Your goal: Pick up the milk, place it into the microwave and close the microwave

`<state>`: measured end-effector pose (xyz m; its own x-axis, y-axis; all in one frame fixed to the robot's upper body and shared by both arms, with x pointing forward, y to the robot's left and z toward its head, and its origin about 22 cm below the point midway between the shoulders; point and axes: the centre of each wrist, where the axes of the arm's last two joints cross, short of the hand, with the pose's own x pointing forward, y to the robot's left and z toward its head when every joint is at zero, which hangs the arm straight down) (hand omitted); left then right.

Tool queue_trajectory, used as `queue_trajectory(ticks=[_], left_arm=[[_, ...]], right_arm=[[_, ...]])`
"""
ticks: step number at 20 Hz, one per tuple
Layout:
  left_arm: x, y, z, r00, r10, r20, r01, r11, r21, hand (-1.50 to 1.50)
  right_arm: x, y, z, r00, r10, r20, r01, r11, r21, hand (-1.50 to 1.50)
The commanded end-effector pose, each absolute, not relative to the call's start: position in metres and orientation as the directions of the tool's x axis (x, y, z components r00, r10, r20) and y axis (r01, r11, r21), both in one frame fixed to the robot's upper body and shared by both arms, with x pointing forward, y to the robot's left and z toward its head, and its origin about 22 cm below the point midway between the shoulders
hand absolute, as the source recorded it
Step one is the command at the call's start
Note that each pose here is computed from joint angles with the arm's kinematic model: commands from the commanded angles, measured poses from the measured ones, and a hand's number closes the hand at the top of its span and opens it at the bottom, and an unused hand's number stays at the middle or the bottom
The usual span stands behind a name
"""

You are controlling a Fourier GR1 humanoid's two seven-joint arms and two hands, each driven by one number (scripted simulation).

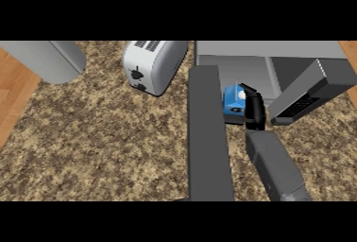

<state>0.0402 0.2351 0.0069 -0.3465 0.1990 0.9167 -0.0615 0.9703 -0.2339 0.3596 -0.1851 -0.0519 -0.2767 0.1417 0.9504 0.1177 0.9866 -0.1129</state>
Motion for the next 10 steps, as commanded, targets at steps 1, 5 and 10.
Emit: queue_trajectory(ticks=[1, 5, 10], left_arm=[[0.043, 0.244, 0.001, -0.339, 0.195, 0.92, -0.05, 0.973, -0.225, -1.5], [0.037, 0.243, 0.009, -0.334, 0.215, 0.918, -0.015, 0.972, -0.233, -1.5], [0.038, 0.24, 0.004, -0.329, 0.204, 0.922, -0.013, 0.975, -0.22, -1.5]], right_arm=[[0.387, -0.195, -0.037, -0.242, 0.192, 0.951, 0.152, 0.976, -0.158, 1.5], [0.387, -0.204, -0.045, -0.209, 0.318, 0.925, 0.207, 0.939, -0.276, 1.5], [0.386, -0.206, -0.051, -0.204, 0.385, 0.9, 0.212, 0.915, -0.344, 1.5]])
